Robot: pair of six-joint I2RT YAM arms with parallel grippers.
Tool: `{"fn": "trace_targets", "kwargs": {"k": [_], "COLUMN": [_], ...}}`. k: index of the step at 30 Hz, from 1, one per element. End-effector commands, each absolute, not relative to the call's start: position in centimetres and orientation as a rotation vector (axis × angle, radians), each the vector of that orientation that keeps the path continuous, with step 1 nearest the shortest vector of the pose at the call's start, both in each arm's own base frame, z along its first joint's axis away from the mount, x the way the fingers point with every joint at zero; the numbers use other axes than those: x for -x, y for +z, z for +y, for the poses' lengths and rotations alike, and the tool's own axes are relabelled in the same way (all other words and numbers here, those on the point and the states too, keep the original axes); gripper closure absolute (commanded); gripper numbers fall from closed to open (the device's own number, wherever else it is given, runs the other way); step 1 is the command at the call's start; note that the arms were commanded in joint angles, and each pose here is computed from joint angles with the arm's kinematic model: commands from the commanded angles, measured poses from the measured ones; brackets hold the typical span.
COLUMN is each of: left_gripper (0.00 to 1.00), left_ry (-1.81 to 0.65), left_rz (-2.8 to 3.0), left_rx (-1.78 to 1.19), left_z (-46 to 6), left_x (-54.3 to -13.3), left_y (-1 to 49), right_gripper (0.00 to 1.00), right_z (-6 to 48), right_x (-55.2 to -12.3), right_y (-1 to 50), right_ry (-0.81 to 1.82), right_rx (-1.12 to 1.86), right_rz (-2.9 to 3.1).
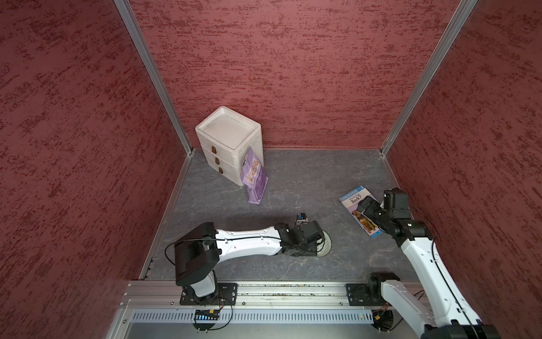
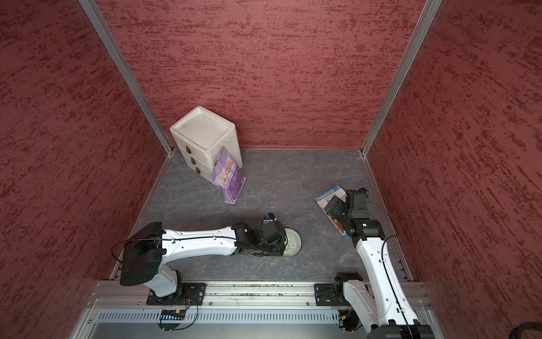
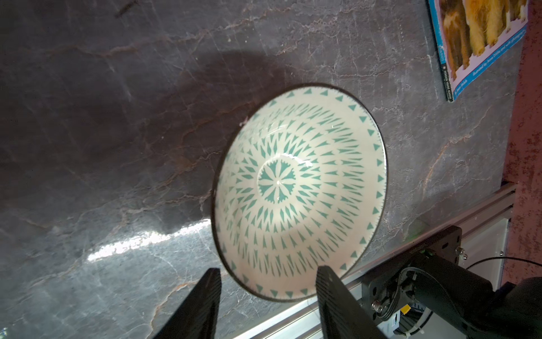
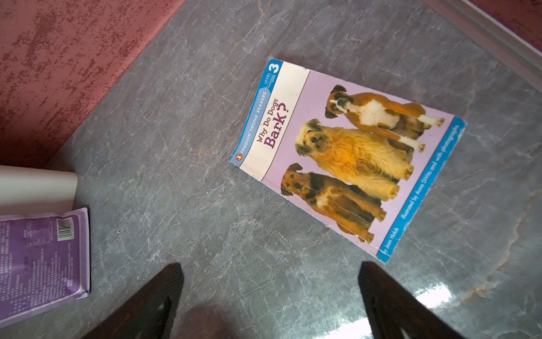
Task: Pour the oats into the breakfast bowl
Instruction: Pick up the bowl from the center of the board, then place the bowl at the center of the board.
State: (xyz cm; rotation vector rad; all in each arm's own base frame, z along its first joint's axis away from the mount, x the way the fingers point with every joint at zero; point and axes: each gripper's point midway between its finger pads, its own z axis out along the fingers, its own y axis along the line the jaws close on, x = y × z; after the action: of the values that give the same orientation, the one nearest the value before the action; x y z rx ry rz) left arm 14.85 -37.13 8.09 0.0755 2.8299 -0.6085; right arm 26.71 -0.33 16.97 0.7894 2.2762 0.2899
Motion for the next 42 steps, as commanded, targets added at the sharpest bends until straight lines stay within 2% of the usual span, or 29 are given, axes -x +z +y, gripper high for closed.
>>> {"fn": "trace_targets", "kwargs": {"k": [1,5,9,17,19,23,30,35,42], "left_gripper": [0.48,0.49,0.56,0.88,1.00,1.00,1.00,1.00,1.00], "left_ry": [-0.513,-0.420,-0.388,-0.424,-0.434,-0.413,-0.322,-0.310,-0.300], "left_rz": [2.822,2.831,2.862,2.882,2.875,2.832,2.745,2.801,2.856], "left_rx": [-0.006,0.030,0.048,0.054,0.051,0.028,0.165,0.282,0.307], "left_z": [-36.5,-36.0,-36.2,-36.6,-36.6,-35.3,-26.7,-23.3,-22.7], "left_x": [-15.6,-16.6,-16.8,-17.3,-17.6,-19.0,-20.2,-19.2,-18.8], "left_y": [7.7,6.5,5.7,5.3,5.8,8.1,11.4,9.6,7.9], "right_gripper": [0.01,0.02,0.01,0.02,0.01,0.01,0.02,0.01,0.01], "right_z": [-0.2,-0.3,-0.4,-0.2,-0.1,0.0,0.9,2.1,3.2], "right_x": [-26.4,-26.1,-25.8,-25.7,-25.6,-25.7,-26.6,-27.5,-27.9], "right_y": [17.4,17.3,17.4,17.8,17.8,17.6,17.7,17.5,17.2], "right_ry": [0.318,0.304,0.296,0.319,0.324,0.331,0.397,0.474,0.526], "right_rx": [-0.800,-0.807,-0.810,-0.807,-0.806,-0.806,-0.775,-0.720,-0.680], "right_rz": [2.261,2.265,2.267,2.250,2.251,2.260,2.263,2.281,2.324]}}
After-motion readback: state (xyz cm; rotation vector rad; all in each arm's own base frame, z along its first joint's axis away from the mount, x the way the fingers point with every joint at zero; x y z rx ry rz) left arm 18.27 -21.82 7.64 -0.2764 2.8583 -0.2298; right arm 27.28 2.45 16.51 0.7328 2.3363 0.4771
